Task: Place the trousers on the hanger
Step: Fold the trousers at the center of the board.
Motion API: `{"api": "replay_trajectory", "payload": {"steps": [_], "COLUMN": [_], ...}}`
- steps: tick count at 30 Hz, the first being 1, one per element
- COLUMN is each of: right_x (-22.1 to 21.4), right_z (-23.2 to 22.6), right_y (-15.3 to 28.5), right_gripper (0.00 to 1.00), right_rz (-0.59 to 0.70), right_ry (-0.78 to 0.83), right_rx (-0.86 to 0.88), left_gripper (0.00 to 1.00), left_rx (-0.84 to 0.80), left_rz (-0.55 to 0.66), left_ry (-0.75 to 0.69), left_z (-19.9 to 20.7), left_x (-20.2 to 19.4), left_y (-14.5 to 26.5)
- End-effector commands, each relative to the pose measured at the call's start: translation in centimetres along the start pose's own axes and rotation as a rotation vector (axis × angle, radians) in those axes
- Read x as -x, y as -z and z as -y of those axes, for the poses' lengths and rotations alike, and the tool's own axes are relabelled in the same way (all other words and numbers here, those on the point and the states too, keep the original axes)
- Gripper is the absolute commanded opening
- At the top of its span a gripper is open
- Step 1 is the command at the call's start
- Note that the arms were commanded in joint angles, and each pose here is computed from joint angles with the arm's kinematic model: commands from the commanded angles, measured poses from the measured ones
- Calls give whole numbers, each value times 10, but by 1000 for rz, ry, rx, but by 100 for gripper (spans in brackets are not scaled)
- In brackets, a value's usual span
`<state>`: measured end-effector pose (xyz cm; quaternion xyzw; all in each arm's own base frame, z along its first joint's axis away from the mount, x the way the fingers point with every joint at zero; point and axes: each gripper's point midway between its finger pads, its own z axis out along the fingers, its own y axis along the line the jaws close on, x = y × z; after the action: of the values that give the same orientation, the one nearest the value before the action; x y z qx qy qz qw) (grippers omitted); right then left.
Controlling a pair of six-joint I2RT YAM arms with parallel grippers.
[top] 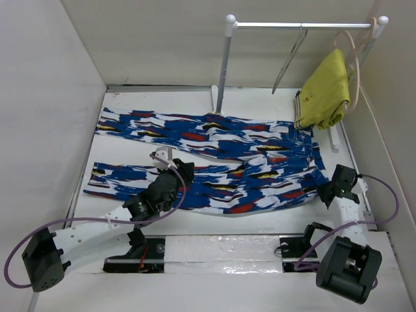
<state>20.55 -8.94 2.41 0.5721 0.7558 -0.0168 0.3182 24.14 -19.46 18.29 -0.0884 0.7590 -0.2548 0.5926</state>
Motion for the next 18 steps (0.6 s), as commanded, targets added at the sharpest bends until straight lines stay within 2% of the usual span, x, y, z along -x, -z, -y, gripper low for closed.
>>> {"api": "replay_trajectory", "payload": {"steps": [1, 5, 6, 7, 10, 14, 18], "right_x": [30, 66, 59, 55, 37, 30, 22], "right_z": [-17, -23, -36, -40, -43, -52, -83], "right_y": [10, 49, 55, 58, 56, 56, 70], "right_gripper": [7, 6, 7, 6, 5, 5, 5], "right_rz": [130, 274, 244, 234, 188, 174, 165], "right_ry": [58, 169, 190, 200, 215, 276, 367], "right_rx": [71, 102, 185, 222, 296, 362, 475], "left_gripper": [22, 32, 33, 33, 34, 34, 34], "left_rx": [61, 161, 217, 222, 354, 596, 771], "left_rz": [28, 15, -2, -14, -74, -123, -56], "left_ry": [8, 2, -15, -16, -8, 73, 219], "left_z": [-13, -37, -51, -50, -84, -151, -200], "left_x": [4, -3, -7, -10, -22, -35, -27], "left_y": [-9, -22, -29, -31, -43, -39, -26]}}
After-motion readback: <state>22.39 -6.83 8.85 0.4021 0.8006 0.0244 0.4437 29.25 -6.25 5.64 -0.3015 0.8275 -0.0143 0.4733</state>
